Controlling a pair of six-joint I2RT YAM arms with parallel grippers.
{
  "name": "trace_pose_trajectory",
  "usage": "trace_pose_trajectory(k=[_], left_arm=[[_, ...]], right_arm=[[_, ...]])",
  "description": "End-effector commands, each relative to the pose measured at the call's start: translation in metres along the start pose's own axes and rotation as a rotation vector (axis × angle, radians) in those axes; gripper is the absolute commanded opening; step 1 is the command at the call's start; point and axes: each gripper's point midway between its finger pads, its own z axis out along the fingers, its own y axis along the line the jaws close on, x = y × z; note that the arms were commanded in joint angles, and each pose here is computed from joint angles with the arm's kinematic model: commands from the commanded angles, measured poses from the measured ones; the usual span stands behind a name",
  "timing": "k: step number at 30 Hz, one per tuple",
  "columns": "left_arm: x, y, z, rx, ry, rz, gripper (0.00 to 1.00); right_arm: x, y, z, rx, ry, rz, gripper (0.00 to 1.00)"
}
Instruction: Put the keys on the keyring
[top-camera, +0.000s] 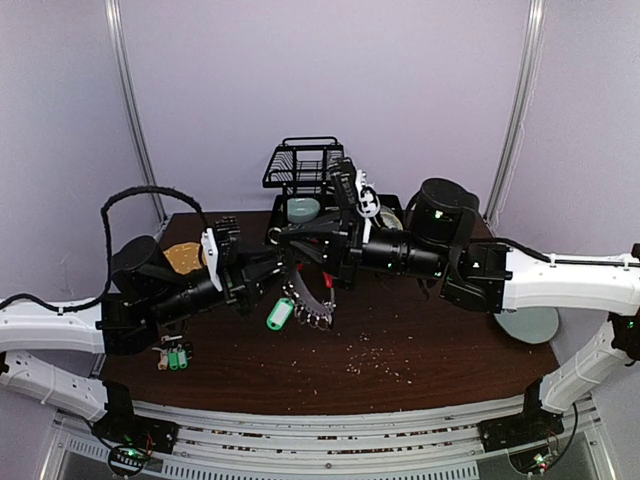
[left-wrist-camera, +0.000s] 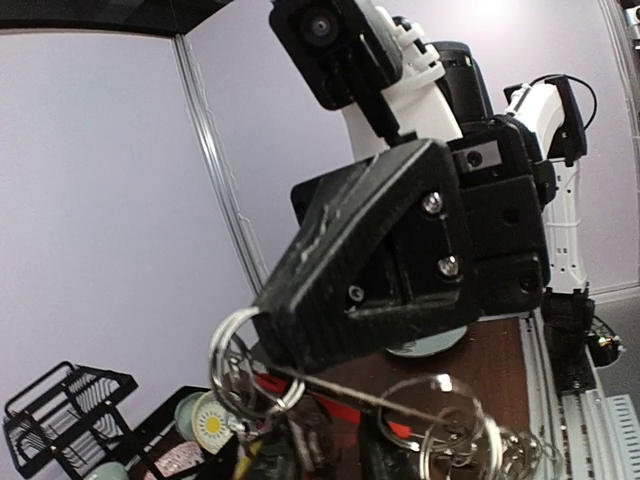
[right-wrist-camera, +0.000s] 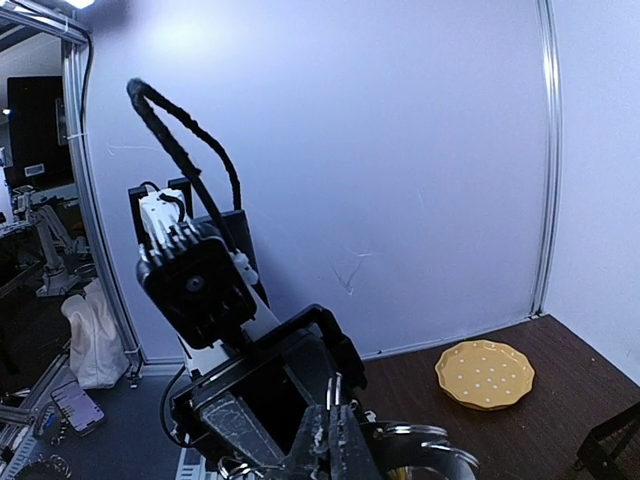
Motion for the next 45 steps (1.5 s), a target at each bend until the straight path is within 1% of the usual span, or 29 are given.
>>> trace_pose_trajectory(k=[1, 2, 3, 5, 8, 11, 13, 15, 17, 18, 19, 20, 21, 23, 25, 27, 30, 31, 33, 34, 35, 37, 38, 45], left_arm=[[-0.012, -0.015, -0.013, 0.069, -0.041, 0.010, 0.29], [-0.010, -0.015, -0.017, 0.069, -0.032, 0.012, 0.34], [-0.009, -0.014, -0.020, 0.060, -0.023, 0.015, 0.42], [-0.008, -0.014, -0.028, 0.058, -0.002, 0.023, 0.51], [-0.016, -0.009, -0.039, 0.035, -0.003, 0.036, 0.59], [-0.033, -0.007, -0.049, 0.035, -0.042, 0.061, 0.66], [-0.042, -0.009, -0.051, 0.060, -0.067, 0.070, 0.67], [-0.047, -0.005, -0.045, 0.054, -0.069, 0.048, 0.62], [-0.045, 0.002, -0.035, 0.041, -0.045, 0.020, 0.46], [-0.041, 0.008, -0.030, 0.029, -0.021, -0.001, 0.36], [-0.045, 0.017, -0.025, 0.013, -0.012, -0.022, 0.26], [-0.042, 0.022, -0.022, 0.013, 0.005, -0.049, 0.18], [-0.041, 0.025, -0.015, 0.031, 0.033, -0.071, 0.14], [-0.039, 0.020, -0.008, 0.089, 0.057, -0.077, 0.12], [-0.038, 0.013, -0.007, 0.124, 0.039, -0.078, 0.15], [-0.036, 0.014, -0.007, 0.117, 0.027, -0.079, 0.16], [-0.036, 0.015, -0.004, 0.117, 0.027, -0.073, 0.12], [-0.038, 0.014, -0.004, 0.120, 0.020, -0.070, 0.13], [-0.040, 0.012, -0.005, 0.131, 0.004, -0.063, 0.19], [-0.042, 0.011, -0.006, 0.140, -0.004, -0.060, 0.20], [-0.043, 0.008, -0.007, 0.151, -0.013, -0.057, 0.16], [-0.045, 0.005, -0.009, 0.171, -0.033, -0.046, 0.02], [-0.046, 0.004, -0.010, 0.172, -0.040, -0.044, 0.00], [-0.050, 0.000, -0.023, 0.171, -0.080, -0.007, 0.00]], right_arm=[[-0.030, -0.002, -0.008, 0.015, -0.115, -0.032, 0.00], [-0.030, -0.003, -0.010, 0.013, -0.109, -0.036, 0.00], [-0.028, -0.002, -0.012, 0.004, -0.104, -0.042, 0.00], [-0.026, 0.001, -0.014, -0.011, -0.096, -0.050, 0.00], [-0.025, 0.003, -0.015, -0.027, -0.087, -0.056, 0.00], [-0.022, 0.005, -0.015, -0.041, -0.082, -0.056, 0.00], [-0.022, 0.005, -0.014, -0.045, -0.079, -0.056, 0.00], [-0.022, 0.005, -0.014, -0.046, -0.079, -0.057, 0.00], [-0.022, 0.006, -0.014, -0.047, -0.080, -0.057, 0.00], [-0.022, 0.006, -0.014, -0.048, -0.081, -0.057, 0.00], [-0.022, 0.006, -0.014, -0.049, -0.079, -0.056, 0.00], [-0.022, 0.006, -0.014, -0.050, -0.078, -0.055, 0.00], [-0.023, 0.006, -0.014, -0.049, -0.078, -0.055, 0.00], [-0.023, 0.005, -0.014, -0.046, -0.077, -0.056, 0.00], [-0.023, 0.006, -0.014, -0.046, -0.077, -0.058, 0.00], [-0.022, 0.006, -0.014, -0.049, -0.078, -0.057, 0.00], [-0.022, 0.006, -0.013, -0.053, -0.076, -0.058, 0.00], [-0.021, 0.007, -0.013, -0.057, -0.075, -0.060, 0.00], [-0.020, 0.008, -0.013, -0.060, -0.071, -0.063, 0.00], [-0.021, 0.008, -0.013, -0.062, -0.071, -0.067, 0.00], [-0.021, 0.008, -0.013, -0.064, -0.071, -0.070, 0.00], [-0.022, 0.009, -0.013, -0.069, -0.072, -0.073, 0.00], [-0.022, 0.009, -0.013, -0.071, -0.073, -0.076, 0.00], [-0.013, 0.007, -0.015, -0.060, -0.028, -0.088, 0.00]])
